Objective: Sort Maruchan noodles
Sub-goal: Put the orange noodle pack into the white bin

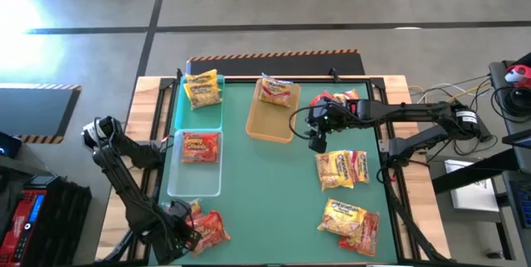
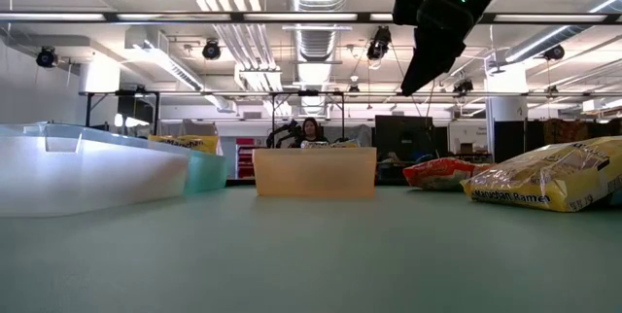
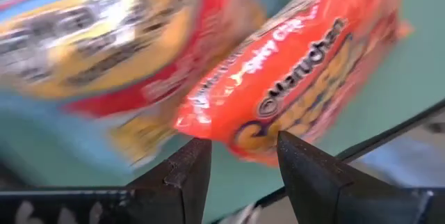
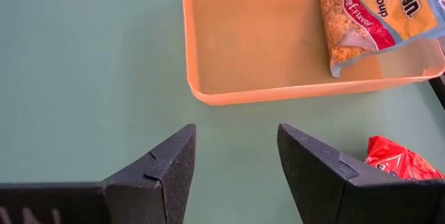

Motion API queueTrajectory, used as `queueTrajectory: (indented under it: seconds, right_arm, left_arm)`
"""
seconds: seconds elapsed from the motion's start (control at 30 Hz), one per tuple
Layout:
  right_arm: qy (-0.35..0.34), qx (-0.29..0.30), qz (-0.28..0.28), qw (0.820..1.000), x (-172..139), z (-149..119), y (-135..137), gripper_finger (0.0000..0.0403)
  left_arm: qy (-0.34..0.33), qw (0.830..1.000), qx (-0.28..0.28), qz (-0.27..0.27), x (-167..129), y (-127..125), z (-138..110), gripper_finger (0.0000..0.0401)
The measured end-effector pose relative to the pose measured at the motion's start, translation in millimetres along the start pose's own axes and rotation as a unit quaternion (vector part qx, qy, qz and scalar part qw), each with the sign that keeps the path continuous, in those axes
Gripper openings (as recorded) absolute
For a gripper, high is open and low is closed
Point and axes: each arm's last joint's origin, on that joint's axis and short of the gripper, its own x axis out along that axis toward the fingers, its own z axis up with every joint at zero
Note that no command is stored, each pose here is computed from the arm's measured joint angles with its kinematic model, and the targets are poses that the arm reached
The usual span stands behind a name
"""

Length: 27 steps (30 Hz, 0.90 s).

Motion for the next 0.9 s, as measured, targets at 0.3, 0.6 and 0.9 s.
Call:
queueTrajectory:
  seconds: [0.3, 0.6, 0.9]
  right_arm:
    - [0.000, 0.000, 0.000, 1.000, 0.1, 0.0, 0.0, 0.0192]
    - [0.000, 0.000, 0.000, 1.000, 0.1, 0.0, 0.1, 0.0192]
    - [0.000, 0.000, 0.000, 1.000, 0.1, 0.0, 0.0, 0.0192]
  left_arm:
    - [-0.070, 0.993, -0.023, -0.097, 16.7, -5.1, 11.3, 0.0145]
    - [-0.163, 0.972, -0.018, -0.166, 16.5, -23.1, 33.8, 0.0145]
    - [-0.086, 0.980, 0.005, -0.178, 4.5, -29.7, 13.3, 0.0145]
